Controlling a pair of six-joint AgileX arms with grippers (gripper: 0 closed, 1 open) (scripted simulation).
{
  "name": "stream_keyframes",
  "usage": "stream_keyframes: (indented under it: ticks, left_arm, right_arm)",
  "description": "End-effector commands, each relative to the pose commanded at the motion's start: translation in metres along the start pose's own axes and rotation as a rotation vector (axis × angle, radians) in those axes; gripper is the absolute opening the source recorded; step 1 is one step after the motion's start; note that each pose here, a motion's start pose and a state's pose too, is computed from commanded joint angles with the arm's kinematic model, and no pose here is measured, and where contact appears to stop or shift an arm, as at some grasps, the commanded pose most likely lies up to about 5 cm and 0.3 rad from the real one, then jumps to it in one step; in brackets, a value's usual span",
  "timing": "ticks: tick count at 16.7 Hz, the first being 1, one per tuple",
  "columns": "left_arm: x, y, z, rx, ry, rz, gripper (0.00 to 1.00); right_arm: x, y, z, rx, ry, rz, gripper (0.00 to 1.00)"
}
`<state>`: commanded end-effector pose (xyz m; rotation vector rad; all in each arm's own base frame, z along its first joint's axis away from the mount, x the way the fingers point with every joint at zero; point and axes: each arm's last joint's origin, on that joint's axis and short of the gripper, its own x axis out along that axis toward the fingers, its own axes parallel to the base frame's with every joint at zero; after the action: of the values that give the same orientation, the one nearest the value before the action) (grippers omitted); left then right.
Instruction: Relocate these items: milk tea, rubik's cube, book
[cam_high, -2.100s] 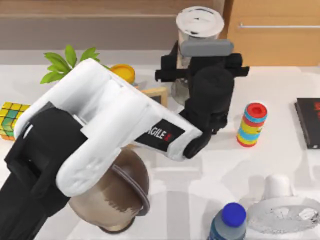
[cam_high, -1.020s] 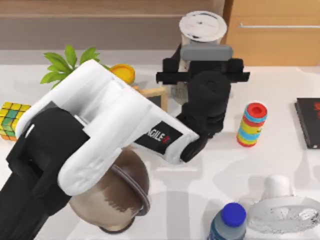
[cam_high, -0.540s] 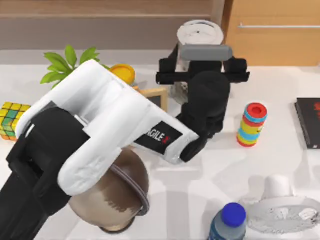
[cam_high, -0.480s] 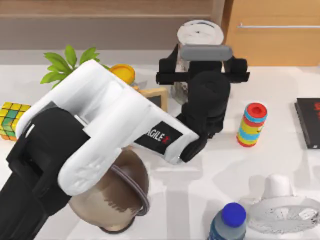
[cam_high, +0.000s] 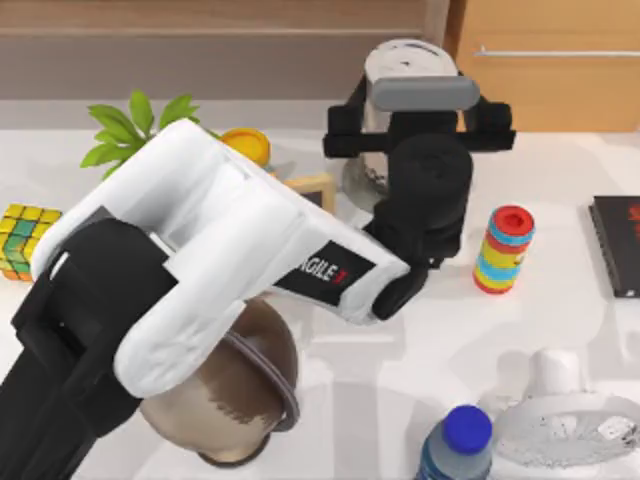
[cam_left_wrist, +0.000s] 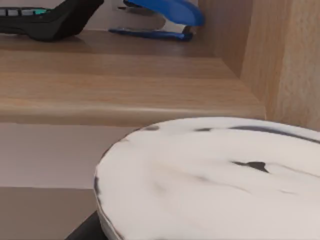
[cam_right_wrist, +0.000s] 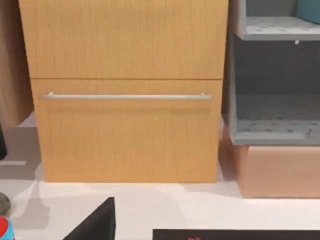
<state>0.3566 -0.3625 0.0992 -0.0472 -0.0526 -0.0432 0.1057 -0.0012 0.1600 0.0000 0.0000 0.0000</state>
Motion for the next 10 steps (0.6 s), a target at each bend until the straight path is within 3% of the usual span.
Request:
stream_keyframes:
  ticks: [10]
  left_arm:
    - [-0.027,0.012,-0.017,0.040,0.050,0.012,1.00]
  right_arm:
    - [0.000,0.000,0.000,0.000,0.000,0.000,1.00]
